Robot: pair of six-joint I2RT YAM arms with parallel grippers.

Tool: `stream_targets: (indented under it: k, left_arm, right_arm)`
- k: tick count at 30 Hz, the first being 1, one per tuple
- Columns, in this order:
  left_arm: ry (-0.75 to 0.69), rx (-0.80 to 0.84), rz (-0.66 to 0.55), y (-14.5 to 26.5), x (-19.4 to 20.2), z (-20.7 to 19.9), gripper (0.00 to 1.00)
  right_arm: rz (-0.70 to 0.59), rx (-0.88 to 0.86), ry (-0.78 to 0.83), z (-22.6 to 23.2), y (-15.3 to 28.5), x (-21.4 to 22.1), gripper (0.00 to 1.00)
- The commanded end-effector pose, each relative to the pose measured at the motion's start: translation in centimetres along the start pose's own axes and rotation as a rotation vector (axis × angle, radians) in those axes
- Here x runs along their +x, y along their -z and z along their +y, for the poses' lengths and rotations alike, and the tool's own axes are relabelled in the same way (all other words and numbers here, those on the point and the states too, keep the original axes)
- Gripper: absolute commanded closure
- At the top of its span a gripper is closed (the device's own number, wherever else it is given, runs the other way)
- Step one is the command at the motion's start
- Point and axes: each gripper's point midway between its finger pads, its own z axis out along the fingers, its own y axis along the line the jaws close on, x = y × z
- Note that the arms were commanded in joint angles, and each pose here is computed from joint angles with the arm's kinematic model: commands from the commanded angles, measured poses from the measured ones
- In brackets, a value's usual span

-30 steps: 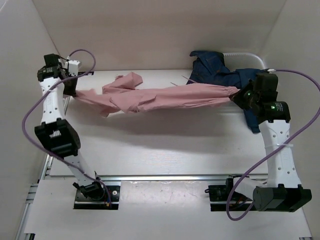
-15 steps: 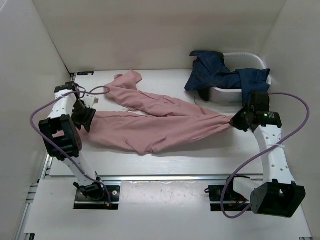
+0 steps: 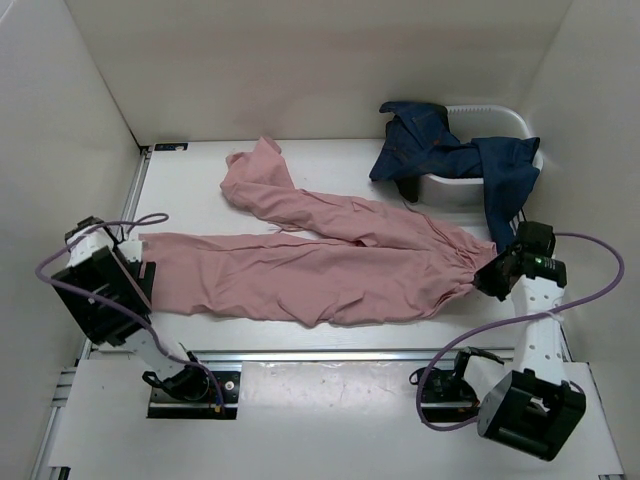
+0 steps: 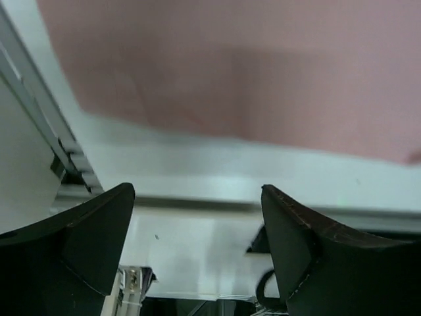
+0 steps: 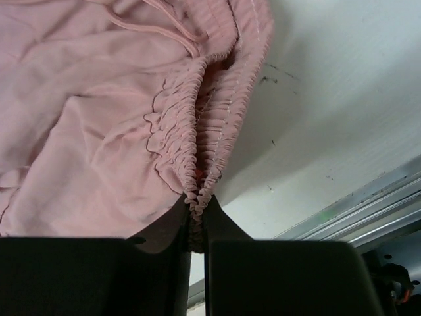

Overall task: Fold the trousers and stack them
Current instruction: Flatten the trousers out

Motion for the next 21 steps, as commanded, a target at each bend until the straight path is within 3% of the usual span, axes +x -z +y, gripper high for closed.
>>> stream_targets:
  k: [1,3,4,6,8,12,18,19,21]
  left_arm:
    - [0.046,-0.111,-0.086,-1.6,-3.2,2.9,0.1]
    - [0.045,-0.118,-0.047,-2.9,-3.1,3.3,0.1]
    - [0.033,-0.131,-0.043,-3.1,-3.4,3.8,0.2]
    - [0.005,-0.15,-0.008,-4.0,-2.8,4.1,0.51]
    - [-0.012,-0.199,0.071,-5.1,-0.5,5.1,0.72]
    - [-0.001,-0.217,0.109,-5.6,2.1,6.2,0.83]
    - [-0.009,-0.241,0.132,-4.8,4.2,6.7,0.85]
    - [-0.006,-0.249,0.123,-4.3,4.2,6.7,0.85]
    - [-0.011,-0.196,0.092,-3.7,3.8,5.9,0.71]
  right_arm:
    - [-0.028,-0.091,-0.013,1.2,-0.6,-0.8,1.0]
    - [-0.007,-0.098,-0.014,1.3,-1.0,-0.8,1.0]
    - [-0.019,-0.11,-0.021,1.6,-0.7,-1.3,1.0]
    - [-0.022,-0.067,-0.043,0.7,-0.1,-1.7,1.0]
    - [-0.022,0.022,-0.104,-1.6,0.2,-1.9,1.0]
    - [0.059,0.191,-0.226,-6.2,-0.1,1.5,1.0]
    - [-0.046,0.321,-0.488,-9.0,0.3,2.7,0.99]
    - [-0.089,0.37,-0.515,-10.1,0.9,2.6,0.81]
    - [-0.153,0.389,-0.549,-10.5,1.6,1.9,0.44]
